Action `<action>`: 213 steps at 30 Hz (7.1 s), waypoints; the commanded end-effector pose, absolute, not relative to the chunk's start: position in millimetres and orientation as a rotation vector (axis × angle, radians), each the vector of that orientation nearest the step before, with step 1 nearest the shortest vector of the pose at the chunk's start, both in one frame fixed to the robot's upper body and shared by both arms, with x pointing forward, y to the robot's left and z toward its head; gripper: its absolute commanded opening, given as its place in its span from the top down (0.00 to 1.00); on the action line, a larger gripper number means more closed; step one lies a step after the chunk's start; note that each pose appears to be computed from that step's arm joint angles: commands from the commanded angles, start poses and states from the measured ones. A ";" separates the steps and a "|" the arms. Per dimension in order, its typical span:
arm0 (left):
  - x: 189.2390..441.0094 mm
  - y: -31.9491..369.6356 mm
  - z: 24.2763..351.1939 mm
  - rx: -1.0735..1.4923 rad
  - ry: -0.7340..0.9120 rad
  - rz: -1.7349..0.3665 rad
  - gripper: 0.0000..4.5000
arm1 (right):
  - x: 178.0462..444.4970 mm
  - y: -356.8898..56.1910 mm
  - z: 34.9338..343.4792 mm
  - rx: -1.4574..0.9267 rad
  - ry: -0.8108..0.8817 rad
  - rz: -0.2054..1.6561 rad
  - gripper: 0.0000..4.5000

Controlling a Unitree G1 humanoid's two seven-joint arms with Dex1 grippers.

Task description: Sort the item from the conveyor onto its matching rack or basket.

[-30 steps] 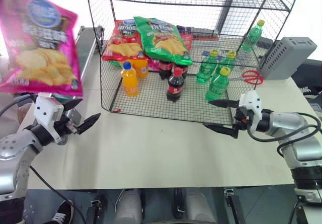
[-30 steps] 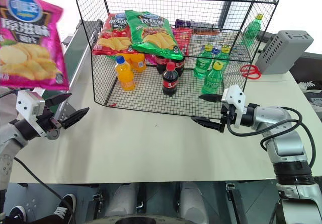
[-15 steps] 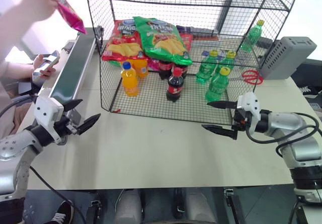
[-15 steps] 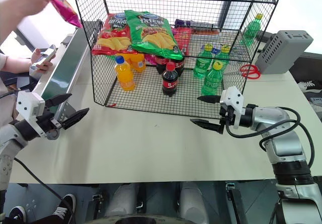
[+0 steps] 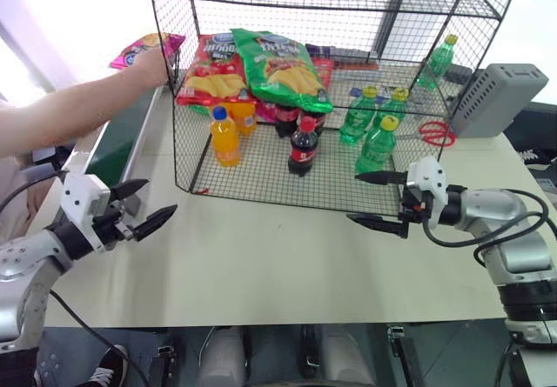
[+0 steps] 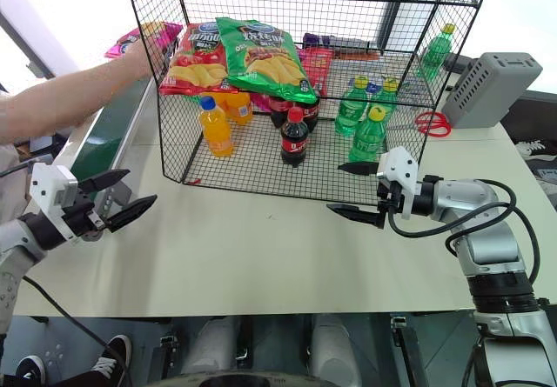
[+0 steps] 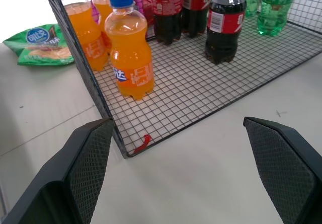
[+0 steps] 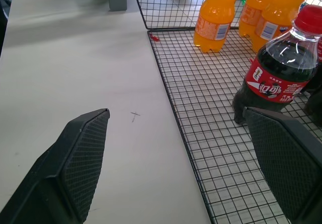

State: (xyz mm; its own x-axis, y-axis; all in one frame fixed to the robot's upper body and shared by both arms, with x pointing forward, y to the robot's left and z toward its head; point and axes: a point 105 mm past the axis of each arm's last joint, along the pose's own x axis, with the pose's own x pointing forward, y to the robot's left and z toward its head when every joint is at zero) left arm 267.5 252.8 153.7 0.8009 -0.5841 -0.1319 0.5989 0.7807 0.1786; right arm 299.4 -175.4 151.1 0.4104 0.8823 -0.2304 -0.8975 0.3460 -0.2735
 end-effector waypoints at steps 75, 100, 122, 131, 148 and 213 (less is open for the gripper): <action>208.4 389.6 149.9 1.348 0.135 -0.250 0.02 | 272.3 -73.2 159.2 -0.201 -0.094 1.469 0.01; 242.0 368.9 195.0 1.011 -0.103 -0.159 0.99 | 288.9 -87.7 162.6 -0.271 -0.129 1.358 0.00; 196.5 178.5 253.9 -0.699 -0.077 -1.284 0.99 | 248.7 -92.1 212.3 0.275 0.060 1.663 0.00; 212.7 156.9 253.9 -0.804 -0.046 -1.418 0.99 | 233.7 -71.7 224.6 0.291 0.070 1.798 0.00; 237.5 157.2 240.9 -0.726 -0.087 -1.345 1.00 | 235.6 -58.1 222.1 0.311 0.080 1.796 0.84; 263.7 125.5 201.9 -0.302 -0.213 -1.116 0.00 | 415.5 -219.5 271.6 -1.469 -0.423 0.158 0.41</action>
